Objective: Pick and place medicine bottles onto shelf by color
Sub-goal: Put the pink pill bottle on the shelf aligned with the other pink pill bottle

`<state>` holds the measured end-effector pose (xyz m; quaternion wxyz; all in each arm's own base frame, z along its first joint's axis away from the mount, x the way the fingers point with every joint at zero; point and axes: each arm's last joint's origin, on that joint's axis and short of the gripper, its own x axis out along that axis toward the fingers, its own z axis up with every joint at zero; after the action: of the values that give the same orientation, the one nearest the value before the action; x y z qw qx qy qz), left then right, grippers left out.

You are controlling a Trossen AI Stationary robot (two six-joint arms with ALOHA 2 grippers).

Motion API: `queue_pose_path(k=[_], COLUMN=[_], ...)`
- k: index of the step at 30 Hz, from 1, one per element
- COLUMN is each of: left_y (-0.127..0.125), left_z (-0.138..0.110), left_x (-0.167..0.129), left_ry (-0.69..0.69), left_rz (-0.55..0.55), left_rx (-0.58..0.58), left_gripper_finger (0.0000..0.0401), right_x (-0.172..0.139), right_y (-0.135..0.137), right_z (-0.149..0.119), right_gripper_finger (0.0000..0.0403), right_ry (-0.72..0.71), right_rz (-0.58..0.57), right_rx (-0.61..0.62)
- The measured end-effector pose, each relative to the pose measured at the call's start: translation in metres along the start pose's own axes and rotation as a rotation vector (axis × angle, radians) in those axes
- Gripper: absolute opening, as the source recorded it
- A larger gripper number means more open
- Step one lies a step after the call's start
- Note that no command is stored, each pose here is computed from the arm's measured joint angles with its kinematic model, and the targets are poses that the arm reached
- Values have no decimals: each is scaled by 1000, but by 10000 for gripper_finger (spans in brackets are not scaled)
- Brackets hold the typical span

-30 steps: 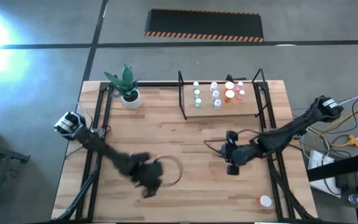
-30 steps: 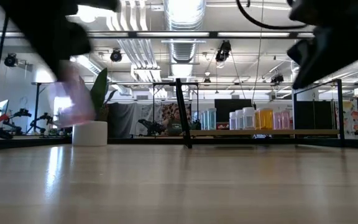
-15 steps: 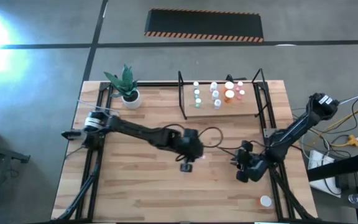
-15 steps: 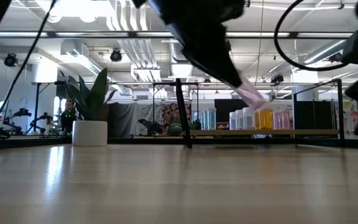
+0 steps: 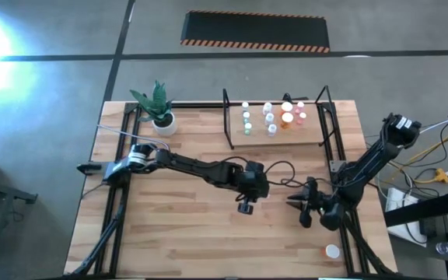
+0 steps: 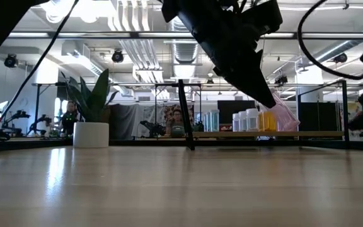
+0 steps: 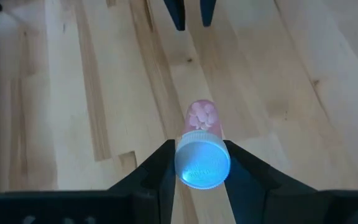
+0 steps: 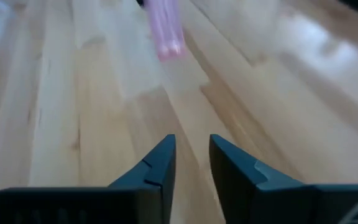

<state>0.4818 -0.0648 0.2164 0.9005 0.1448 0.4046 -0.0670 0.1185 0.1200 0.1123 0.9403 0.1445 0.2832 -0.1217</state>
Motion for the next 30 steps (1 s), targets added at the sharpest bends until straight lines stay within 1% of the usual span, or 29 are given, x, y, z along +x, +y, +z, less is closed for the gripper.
queue_pose_path(k=[5, 10, 14, 18, 22, 27, 30], left_y=[0, 0, 0, 0, 0, 0, 0], left_z=[0, 0, 0, 0, 0, 1, 1], left_x=[0, 0, 0, 0, 0, 0, 0], left_ry=[0, 1, 1, 1, 0, -9, -9], left_rz=[0, 0, 0, 0, 1, 3, 3], left_rx=[0, 0, 0, 0, -1, -2, -2], left_gripper_finger=[93, 97, 98, 99, 99, 99, 100], right_x=[1, 6, 17, 30, 45, 61, 70], right_y=[13, 21, 25, 31, 40, 51, 53], right_z=[15, 33, 44, 50, 54, 60, 65], right_gripper_finger=[145, 209, 238, 243, 235, 223, 219], right_ry=[-81, -130, -130, -111, -65, -51, -41], right_rz=[9, -34, -94, -142, -156, -188, -215], right_rx=[-94, -162, -236, -304, -361, -395, -419])
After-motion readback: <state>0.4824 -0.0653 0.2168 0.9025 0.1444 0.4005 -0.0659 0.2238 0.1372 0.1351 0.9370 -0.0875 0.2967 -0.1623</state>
